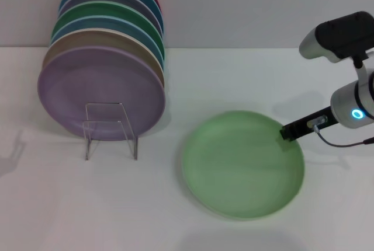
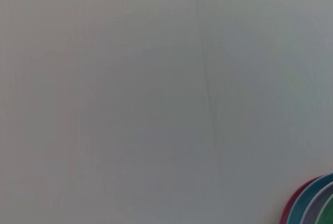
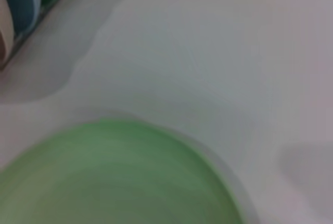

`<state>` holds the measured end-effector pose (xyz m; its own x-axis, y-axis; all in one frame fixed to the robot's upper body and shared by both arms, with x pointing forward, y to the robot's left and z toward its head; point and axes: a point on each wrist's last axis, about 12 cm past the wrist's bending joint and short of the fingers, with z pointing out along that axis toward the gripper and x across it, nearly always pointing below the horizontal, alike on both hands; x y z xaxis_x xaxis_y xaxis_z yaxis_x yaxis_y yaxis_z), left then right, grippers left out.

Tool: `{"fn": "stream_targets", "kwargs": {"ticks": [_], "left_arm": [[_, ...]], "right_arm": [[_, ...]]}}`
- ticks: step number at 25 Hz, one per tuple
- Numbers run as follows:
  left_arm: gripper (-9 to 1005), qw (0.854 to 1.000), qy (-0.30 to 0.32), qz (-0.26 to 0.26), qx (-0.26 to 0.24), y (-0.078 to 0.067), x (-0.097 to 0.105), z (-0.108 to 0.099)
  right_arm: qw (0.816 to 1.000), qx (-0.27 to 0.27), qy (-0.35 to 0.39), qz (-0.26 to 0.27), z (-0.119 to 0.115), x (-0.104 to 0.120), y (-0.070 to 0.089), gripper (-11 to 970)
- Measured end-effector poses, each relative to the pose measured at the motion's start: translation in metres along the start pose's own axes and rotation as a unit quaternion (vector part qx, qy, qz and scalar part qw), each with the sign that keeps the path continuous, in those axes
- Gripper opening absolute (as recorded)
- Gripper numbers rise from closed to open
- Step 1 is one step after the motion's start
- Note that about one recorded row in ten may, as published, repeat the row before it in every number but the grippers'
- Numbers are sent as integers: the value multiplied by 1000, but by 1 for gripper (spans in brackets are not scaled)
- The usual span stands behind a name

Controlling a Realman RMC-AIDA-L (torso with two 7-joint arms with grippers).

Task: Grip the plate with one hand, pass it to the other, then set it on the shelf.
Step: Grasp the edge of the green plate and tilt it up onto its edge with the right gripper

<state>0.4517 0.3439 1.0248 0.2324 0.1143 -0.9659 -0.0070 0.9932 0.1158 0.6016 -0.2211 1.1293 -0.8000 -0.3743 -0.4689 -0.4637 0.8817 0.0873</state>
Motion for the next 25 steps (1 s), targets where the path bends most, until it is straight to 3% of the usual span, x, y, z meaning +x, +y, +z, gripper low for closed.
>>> {"fn": "stream_targets", "kwargs": {"ticks": [7,16,25], "left_arm": [[829,1000,0,0,0,0,0,-1],[829,1000,-6,0,1,0,-1,-2],[828,996,-72,-5,53,-12,-17,-8]], "right_arm": [[1000,2,-26,-10,-10,-5,1,26],[994,-39,-91,-34,-28,-12,10,18],[974,-84,-202,-64,-54,3,9,22]]}}
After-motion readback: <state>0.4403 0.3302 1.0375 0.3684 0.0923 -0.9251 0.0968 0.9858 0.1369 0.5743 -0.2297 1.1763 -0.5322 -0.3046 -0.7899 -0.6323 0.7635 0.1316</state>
